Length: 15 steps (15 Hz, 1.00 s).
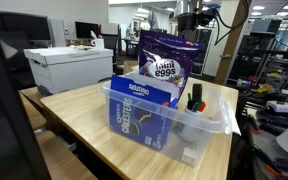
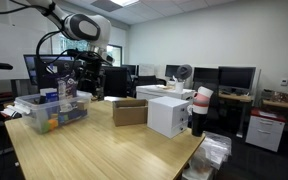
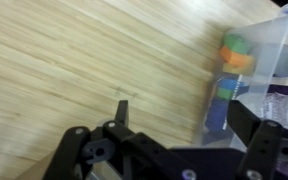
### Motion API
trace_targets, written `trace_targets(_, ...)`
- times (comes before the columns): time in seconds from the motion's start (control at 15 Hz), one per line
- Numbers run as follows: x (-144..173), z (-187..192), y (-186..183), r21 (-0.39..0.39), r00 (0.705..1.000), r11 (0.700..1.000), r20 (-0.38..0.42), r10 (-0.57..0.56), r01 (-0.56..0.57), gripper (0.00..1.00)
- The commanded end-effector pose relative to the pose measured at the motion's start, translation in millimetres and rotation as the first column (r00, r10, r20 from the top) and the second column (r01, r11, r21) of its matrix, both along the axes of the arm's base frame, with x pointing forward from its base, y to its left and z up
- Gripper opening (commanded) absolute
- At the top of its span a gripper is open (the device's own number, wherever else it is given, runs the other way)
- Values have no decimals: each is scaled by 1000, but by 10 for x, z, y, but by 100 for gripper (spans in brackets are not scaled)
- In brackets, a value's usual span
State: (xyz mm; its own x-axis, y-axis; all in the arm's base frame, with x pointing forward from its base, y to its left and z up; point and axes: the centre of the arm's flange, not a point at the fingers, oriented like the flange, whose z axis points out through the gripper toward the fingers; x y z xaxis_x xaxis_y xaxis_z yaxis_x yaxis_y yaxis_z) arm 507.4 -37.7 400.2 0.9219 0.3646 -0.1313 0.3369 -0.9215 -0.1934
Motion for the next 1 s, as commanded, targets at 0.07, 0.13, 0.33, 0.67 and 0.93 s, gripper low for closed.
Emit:
trace_targets(0.07,-303,-114,-292,-102,978,977,116,-176,188,100)
trace_targets(0.13,-331,-135,-348,-115,968,968,138,-208,224,100)
trace_targets(0.33,-466,-230,-654,-193,918,909,225,-326,370,100)
trace_targets(0.67,-352,-235,-708,-197,915,901,202,-348,386,100)
trace_targets(0.93,-357,-216,-727,-204,912,896,211,-353,394,100)
